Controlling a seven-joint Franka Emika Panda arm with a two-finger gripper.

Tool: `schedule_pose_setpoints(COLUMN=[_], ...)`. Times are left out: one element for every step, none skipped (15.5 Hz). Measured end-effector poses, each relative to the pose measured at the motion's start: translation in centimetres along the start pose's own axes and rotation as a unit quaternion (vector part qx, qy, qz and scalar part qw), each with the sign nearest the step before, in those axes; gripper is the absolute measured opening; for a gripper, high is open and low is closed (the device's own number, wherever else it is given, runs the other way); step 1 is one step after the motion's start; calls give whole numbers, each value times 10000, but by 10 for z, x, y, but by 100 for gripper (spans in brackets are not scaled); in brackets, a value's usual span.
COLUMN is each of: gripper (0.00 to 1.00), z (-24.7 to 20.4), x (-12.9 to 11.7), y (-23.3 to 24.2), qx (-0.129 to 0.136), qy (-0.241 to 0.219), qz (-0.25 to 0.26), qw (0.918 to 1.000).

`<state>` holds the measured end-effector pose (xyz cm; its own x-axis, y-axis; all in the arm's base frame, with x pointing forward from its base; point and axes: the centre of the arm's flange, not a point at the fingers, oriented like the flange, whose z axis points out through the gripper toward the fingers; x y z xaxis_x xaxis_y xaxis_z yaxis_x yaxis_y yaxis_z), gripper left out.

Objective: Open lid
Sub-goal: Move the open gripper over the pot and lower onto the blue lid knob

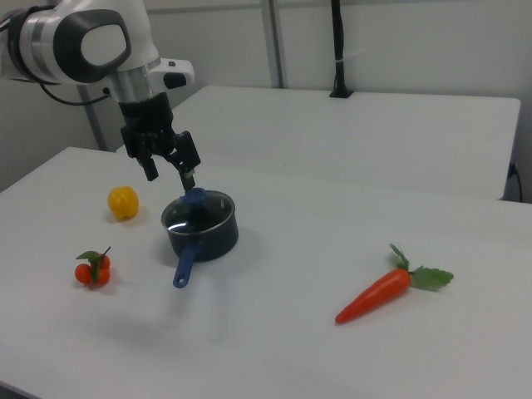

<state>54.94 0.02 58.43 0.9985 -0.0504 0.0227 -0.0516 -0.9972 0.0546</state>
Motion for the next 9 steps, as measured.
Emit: schedule_pose_setpoints(gripper=[100,100,100,100,100,100,100,100,100], z=[0,0,0,0,0,-2,-3,-6,-7], x=[0,0,0,0,0,1,2,4,9], y=[0,1,3,5,5,5,5,3,2], qx=[0,0,0,1,1,2,19,72,146], qy=[0,0,1,2,5,18,38,73,110], qz=[3,10,26,41,47,47,48,54,60], qw=[10000,10000,10000,10000,10000,10000,10000,9999,9998])
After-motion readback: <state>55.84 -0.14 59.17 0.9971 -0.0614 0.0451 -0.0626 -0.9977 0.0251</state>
